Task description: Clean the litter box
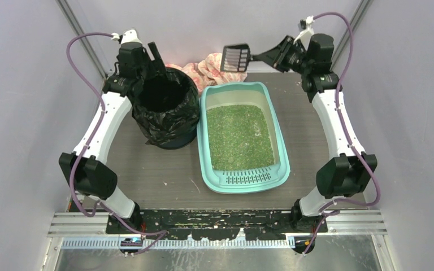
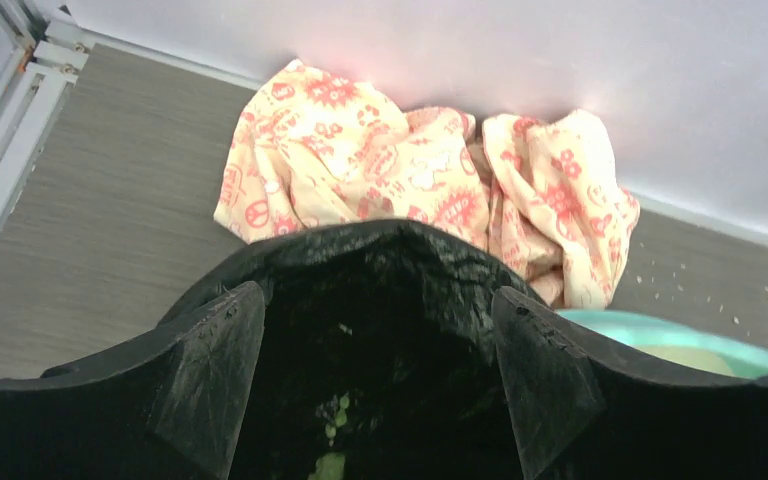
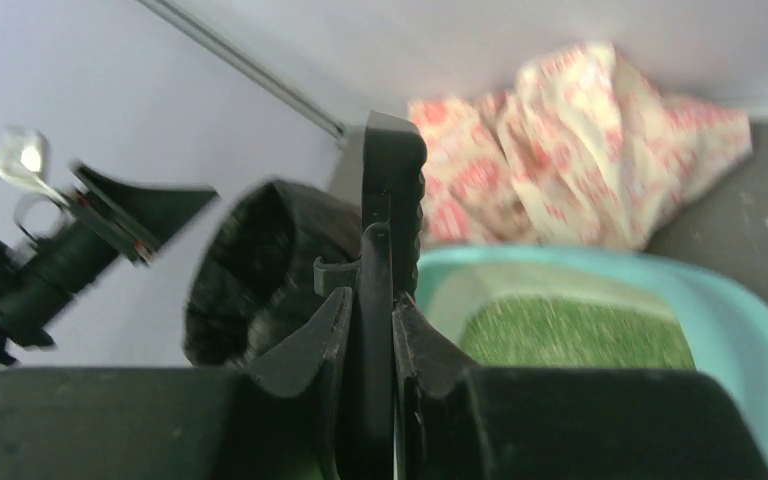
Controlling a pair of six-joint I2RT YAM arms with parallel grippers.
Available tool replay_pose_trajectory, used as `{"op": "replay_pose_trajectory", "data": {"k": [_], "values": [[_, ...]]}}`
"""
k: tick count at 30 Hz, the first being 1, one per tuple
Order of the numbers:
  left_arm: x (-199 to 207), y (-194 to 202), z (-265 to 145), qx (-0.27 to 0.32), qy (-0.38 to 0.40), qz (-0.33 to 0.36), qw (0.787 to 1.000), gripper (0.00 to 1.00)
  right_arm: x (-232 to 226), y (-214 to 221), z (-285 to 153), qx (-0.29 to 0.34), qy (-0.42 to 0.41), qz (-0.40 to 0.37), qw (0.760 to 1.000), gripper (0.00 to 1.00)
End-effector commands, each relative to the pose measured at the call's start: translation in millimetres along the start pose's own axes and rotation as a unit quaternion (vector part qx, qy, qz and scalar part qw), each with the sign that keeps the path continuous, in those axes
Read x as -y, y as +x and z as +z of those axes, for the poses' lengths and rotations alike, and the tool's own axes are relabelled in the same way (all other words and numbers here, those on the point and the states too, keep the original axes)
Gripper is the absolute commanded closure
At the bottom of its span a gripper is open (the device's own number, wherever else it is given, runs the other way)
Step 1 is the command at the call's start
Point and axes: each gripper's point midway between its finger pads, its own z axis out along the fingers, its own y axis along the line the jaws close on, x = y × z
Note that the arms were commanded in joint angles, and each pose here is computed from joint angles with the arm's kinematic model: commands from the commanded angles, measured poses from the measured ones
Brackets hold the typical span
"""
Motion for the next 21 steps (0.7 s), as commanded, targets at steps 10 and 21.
{"op": "replay_pose_trajectory", "data": {"k": [10, 21], "values": [[9, -49, 59, 0.11, -0.021, -0.052, 0.992, 0.22, 77, 133, -52, -0.184, 0.13, 0.006, 0.974, 0.99], [-5, -35, 70, 0.116, -0.058, -0.064, 0.99, 0.23, 106, 187, -91, -0.276, 0.19, 0.011, 0.942, 0.97]]}}
